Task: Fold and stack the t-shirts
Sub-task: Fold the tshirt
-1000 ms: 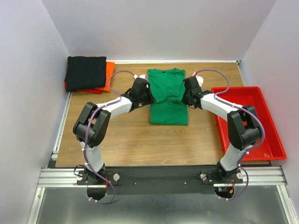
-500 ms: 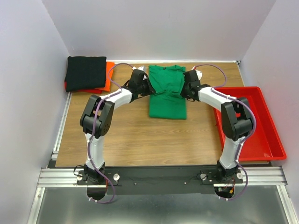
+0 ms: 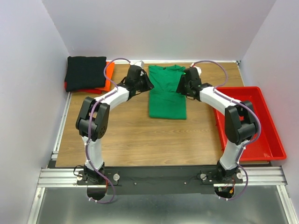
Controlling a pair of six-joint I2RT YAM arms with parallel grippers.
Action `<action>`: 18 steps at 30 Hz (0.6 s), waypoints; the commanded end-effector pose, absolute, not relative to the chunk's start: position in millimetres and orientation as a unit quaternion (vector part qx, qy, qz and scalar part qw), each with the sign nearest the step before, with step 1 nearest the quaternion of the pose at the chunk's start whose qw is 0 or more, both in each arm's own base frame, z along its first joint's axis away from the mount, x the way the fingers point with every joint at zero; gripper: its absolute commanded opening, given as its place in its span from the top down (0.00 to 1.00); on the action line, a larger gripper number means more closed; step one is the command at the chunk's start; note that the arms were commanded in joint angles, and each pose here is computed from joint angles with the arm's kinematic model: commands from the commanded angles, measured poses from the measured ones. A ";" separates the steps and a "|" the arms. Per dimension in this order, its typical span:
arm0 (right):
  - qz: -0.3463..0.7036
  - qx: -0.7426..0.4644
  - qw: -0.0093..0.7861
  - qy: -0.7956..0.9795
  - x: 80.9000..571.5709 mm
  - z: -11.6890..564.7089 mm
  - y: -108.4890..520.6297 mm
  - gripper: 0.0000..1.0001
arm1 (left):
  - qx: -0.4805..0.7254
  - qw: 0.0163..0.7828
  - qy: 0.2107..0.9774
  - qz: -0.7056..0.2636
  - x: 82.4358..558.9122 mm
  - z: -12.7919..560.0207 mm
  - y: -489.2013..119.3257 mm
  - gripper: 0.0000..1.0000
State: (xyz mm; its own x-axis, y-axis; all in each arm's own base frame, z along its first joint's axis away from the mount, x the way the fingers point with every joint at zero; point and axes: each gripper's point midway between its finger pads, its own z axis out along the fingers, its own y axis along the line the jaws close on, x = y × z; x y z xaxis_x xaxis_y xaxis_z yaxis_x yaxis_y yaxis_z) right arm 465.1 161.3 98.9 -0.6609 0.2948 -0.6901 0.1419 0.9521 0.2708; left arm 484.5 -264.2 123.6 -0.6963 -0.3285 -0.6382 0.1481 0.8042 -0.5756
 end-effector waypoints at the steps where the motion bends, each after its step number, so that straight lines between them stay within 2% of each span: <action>1: 0.108 0.072 0.377 0.917 450.5 83.9 197.6 0.50 | -0.026 0.373 0.871 -0.318 465.5 119.8 -298.5 0.75; 2: 0.112 0.069 0.376 0.917 453.4 83.7 202.7 0.54 | -0.017 0.366 0.872 -0.324 461.9 116.8 -308.6 0.81; 3: 0.106 0.065 0.368 0.921 454.4 72.7 203.9 0.57 | -0.015 0.356 0.876 -0.326 461.1 107.3 -315.0 0.83; 7: 0.084 0.066 0.371 0.923 468.5 60.5 203.7 0.60 | -0.015 0.357 0.875 -0.326 477.7 98.6 -326.0 0.90; 18: 0.056 0.082 0.361 0.927 498.9 31.9 179.7 0.63 | -0.032 0.321 0.901 -0.291 512.1 35.6 -306.2 0.92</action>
State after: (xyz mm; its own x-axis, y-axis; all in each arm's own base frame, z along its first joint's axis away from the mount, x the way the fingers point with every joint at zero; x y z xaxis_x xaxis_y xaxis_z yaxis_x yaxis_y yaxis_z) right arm 491.1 188.0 41.1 -0.7264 0.2062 -0.6556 0.0980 0.9753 0.1981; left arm 510.4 -314.1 52.5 -0.7693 -0.2667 -0.5806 0.1443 0.8127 -0.5646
